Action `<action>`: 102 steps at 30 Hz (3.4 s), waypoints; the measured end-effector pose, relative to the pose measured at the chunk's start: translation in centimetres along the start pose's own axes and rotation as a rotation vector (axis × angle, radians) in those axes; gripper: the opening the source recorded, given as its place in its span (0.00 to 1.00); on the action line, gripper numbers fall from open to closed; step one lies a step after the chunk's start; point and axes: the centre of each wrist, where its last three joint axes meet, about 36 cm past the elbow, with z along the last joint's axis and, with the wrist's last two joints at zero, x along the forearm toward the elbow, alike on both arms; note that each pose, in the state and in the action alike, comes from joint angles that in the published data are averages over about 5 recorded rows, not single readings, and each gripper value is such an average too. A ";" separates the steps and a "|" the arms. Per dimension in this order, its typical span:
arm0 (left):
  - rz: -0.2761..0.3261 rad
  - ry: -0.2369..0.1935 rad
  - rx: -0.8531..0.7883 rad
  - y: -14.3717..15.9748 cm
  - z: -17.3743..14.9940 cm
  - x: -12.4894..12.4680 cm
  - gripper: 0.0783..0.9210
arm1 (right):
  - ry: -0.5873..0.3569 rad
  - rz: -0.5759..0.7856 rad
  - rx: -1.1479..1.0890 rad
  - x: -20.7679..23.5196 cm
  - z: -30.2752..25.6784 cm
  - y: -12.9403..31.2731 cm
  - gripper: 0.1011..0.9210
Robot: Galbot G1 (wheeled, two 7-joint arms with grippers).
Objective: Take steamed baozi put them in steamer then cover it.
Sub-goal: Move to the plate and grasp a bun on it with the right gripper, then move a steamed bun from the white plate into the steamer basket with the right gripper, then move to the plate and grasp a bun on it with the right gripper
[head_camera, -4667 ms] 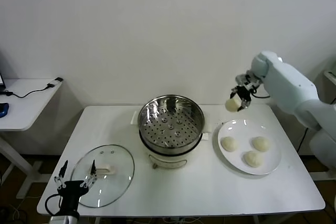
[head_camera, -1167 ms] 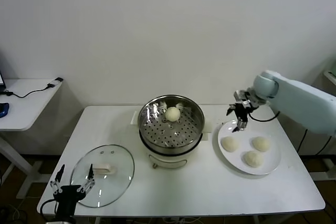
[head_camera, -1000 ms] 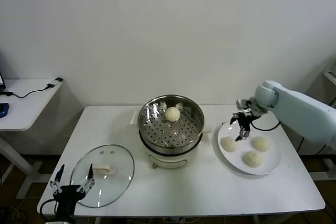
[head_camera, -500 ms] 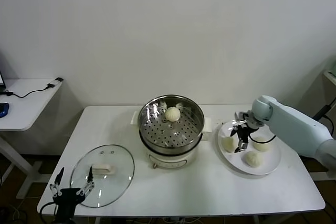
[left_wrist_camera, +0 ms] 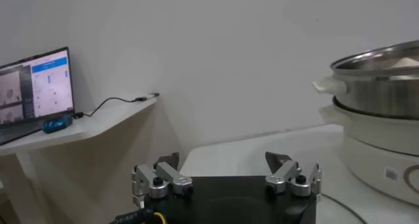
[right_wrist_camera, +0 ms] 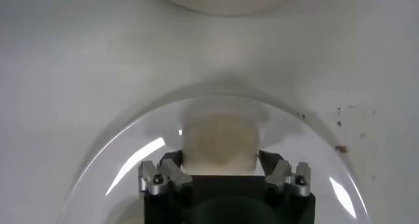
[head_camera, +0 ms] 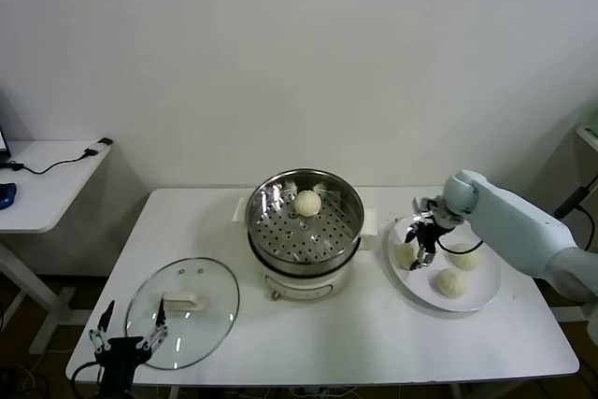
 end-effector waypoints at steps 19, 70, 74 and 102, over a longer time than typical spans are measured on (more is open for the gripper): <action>0.016 -0.002 0.004 -0.5 -0.3 0.6 0.88 | -0.059 0.121 0.038 13.2 -4.4 -4.0 0.74; 0.049 -0.004 0.002 -1.0 0.3 0.7 0.88 | -0.113 -0.038 0.305 5.1 -36.2 -0.1 0.87; 0.049 -0.004 0.001 -1.0 0.4 0.6 0.88 | -0.115 -0.042 0.306 5.2 -36.2 -0.1 0.88; 0.061 -0.011 -0.004 -1.8 -0.3 0.3 0.88 | -0.127 0.057 0.208 20.2 -14.7 0.9 0.88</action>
